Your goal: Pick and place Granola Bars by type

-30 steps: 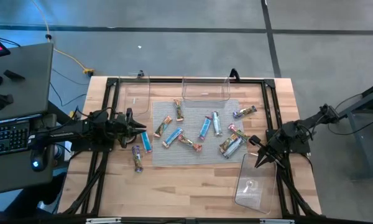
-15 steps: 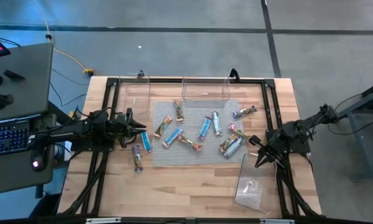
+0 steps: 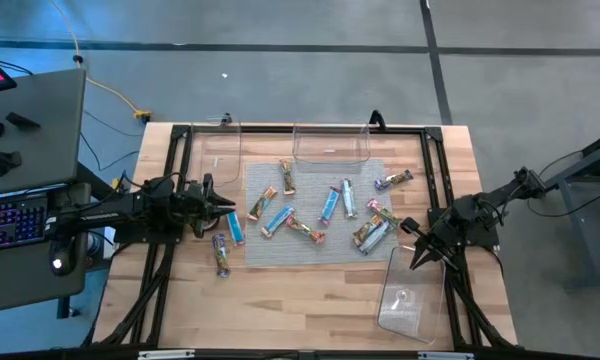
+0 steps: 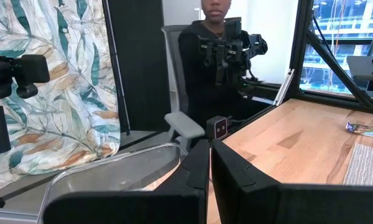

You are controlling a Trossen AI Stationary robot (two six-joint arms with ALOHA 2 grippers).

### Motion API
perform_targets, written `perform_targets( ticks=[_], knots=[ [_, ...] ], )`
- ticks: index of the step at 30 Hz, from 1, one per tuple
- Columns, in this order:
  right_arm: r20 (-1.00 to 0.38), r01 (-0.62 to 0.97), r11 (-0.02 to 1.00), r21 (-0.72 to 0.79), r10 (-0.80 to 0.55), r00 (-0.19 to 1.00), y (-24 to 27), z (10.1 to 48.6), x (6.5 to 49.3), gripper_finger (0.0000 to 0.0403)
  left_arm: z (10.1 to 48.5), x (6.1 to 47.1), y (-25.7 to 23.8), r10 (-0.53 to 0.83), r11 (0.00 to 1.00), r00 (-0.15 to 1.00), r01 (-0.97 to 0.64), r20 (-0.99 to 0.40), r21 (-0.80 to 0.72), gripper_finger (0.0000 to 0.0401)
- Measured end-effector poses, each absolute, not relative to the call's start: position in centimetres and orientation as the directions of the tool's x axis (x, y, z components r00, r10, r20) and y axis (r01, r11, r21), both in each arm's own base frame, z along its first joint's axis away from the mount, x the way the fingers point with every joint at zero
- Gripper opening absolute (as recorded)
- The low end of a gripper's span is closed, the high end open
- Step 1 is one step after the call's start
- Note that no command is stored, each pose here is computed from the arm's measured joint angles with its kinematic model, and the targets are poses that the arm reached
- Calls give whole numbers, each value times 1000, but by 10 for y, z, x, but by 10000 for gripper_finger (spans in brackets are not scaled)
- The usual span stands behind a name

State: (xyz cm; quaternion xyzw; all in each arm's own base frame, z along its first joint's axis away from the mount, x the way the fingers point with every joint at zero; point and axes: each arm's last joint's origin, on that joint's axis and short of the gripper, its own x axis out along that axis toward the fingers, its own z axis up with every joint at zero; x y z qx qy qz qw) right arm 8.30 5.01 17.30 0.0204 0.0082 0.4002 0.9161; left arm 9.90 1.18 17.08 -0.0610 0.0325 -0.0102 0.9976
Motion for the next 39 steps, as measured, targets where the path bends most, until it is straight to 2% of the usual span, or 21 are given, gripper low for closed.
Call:
perform_targets(
  ticks=[39],
  knots=[
    [1,-733,679,44,734,680,50,173,83,0,171,99,12,-12,993,998,5,-64,-121,80]
  ],
)
